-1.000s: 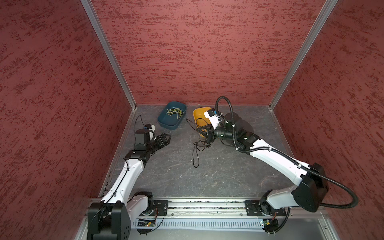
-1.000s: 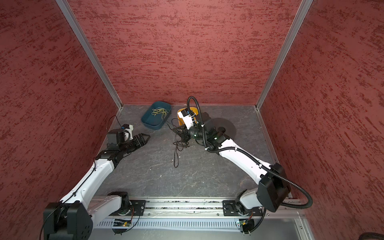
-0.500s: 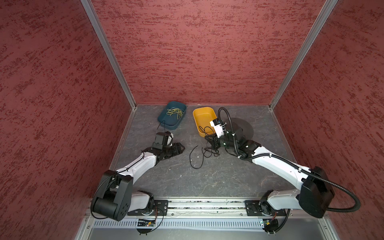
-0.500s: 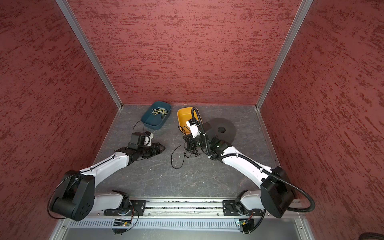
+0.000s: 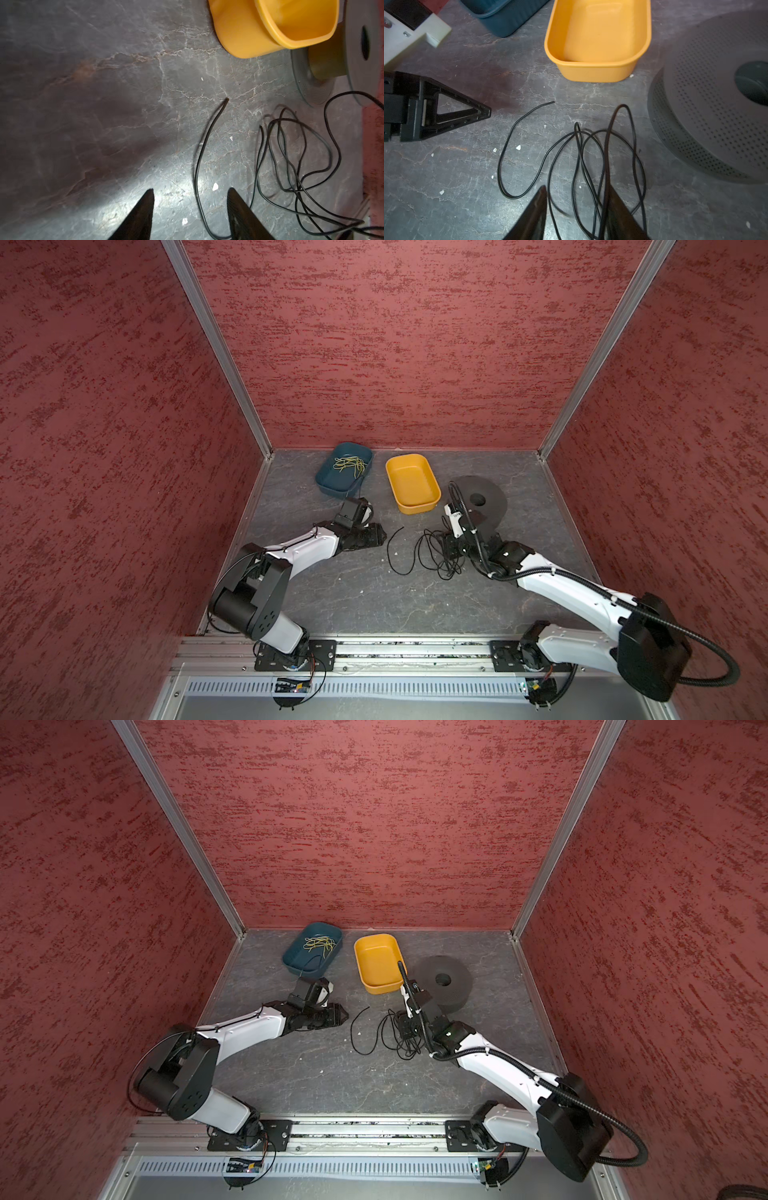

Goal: Wrap the cables
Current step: 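Lay the cable on the table while the left gripper reaches toward its end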

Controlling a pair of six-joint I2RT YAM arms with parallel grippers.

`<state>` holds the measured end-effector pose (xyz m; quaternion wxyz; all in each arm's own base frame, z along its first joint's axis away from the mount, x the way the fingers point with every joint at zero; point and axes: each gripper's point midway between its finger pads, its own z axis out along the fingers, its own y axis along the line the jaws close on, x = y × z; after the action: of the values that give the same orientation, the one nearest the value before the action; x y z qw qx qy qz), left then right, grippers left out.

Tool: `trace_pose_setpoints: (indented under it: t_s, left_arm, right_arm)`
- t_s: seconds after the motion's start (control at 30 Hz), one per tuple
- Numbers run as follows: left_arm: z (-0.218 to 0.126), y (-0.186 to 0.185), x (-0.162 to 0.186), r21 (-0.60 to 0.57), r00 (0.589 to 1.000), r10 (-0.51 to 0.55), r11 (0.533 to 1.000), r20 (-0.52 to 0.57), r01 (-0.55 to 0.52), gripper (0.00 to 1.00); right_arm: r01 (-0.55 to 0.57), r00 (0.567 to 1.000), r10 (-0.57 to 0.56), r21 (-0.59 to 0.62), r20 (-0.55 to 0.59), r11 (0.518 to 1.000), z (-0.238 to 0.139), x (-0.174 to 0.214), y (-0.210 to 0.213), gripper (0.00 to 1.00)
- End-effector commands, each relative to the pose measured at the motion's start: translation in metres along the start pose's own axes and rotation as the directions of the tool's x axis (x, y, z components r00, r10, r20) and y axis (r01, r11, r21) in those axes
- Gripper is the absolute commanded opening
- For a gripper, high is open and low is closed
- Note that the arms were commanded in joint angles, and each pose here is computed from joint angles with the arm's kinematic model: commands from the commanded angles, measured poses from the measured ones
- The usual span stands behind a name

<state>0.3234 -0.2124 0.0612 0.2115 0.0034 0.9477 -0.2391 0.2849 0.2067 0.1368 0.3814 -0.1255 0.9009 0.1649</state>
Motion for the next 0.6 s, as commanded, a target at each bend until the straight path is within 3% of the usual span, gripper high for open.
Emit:
trace_pose_setpoints:
  t_s: [0.0, 0.1, 0.3, 0.57]
  left_arm:
    - [0.01, -0.002, -0.01, -0.069, 0.997, 0.073, 0.995, 0.004, -0.073, 0.57]
    - [0.024, -0.005, -0.013, -0.076, 0.996, 0.089, 0.993, -0.023, -0.091, 0.56]
    - [0.044, -0.003, -0.015, -0.174, 0.983, 0.172, 0.968, -0.067, -0.181, 0.56]
    - [0.065, -0.011, -0.011, -0.224, 0.96, 0.257, 0.935, -0.111, -0.276, 0.53]
  right_arm:
    - [-0.041, 0.998, 0.038, 0.067, 0.048, 0.997, -0.009, -0.008, -0.015, 0.58]
    - [-0.065, 0.996, 0.06, 0.068, 0.072, 0.996, -0.014, -0.011, -0.016, 0.72]
    - [-0.099, 0.986, 0.099, -0.002, 0.137, 0.995, -0.03, -0.023, -0.008, 0.86]
    - [-0.116, 0.988, 0.124, -0.081, 0.092, 0.99, -0.028, -0.014, 0.004, 0.91]
